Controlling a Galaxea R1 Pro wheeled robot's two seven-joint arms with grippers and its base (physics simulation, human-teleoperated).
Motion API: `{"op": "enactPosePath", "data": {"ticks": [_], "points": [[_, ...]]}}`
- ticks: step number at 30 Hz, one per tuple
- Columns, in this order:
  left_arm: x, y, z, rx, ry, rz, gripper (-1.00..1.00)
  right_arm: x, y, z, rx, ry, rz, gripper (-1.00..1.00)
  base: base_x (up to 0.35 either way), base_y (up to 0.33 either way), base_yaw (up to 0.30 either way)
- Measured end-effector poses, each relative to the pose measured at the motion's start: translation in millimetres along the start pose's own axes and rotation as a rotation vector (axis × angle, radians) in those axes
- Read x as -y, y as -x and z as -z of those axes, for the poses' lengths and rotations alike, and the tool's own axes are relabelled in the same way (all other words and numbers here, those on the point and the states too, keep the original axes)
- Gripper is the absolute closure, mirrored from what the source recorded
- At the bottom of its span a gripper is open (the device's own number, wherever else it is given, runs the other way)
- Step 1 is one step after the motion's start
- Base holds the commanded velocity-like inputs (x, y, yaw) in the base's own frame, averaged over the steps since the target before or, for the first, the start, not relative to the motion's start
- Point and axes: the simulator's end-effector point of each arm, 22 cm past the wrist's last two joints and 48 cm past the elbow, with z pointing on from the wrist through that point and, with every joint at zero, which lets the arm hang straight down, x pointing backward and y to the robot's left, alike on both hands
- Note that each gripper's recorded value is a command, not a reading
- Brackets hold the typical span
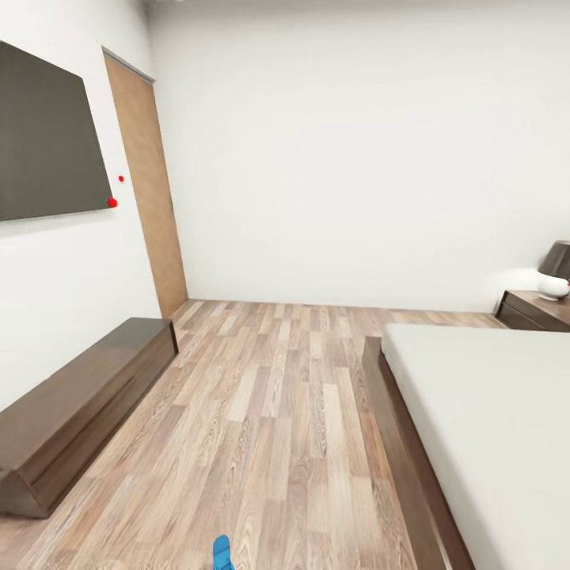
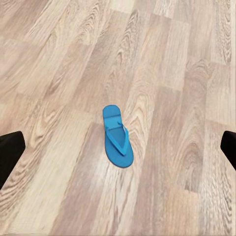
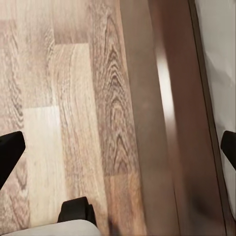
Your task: In the bedroom, move the book from the bed onto either nightstand, and place the two sandals side by side next to the bed.
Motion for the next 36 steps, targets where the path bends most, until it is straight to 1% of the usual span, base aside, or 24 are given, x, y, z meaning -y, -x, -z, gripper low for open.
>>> {"op": "enactPosePath", "data": {"ticks": [9, 14, 18, 25, 31, 36], "points": [[0.0, 0.0, 0.0, 0.000, 0.000, 0.000, -1.00, 0.0, 0.0, 0.0, 0.000, 0.000, 0.000, -1.00, 0.004, 0.000, 0.289], [-0.1, 0.0, 0.2, 0.000, 0.000, 0.001, -1.00, 0.0, 0.1, 0.2, 0.001, 0.000, -0.001, -1.00, 0.178, -0.048, 0.215], [-0.1, -0.1, 0.2, 0.000, 0.000, 0.000, -1.00, 0.1, 0.0, 0.2, 0.001, 0.000, -0.002, -1.00, 0.238, -0.089, 0.042], [-0.1, 0.0, 0.0, 0.000, 0.000, 0.000, -1.00, 0.0, 0.0, 0.1, 0.000, 0.000, -0.001, -1.00, 0.052, -0.017, 0.004], [-0.9, 0.2, 0.1, 0.001, 0.001, 0.001, -1.00, 0.0, 0.1, 0.2, 0.001, 0.000, -0.001, -1.00, 0.210, -0.001, 0.000], [-0.5, 0.1, 0.0, 0.000, 0.001, 0.001, -1.00, 0.0, 0.0, 0.0, 0.000, 0.000, -0.001, -1.00, 0.064, -0.010, 0.000]]}}
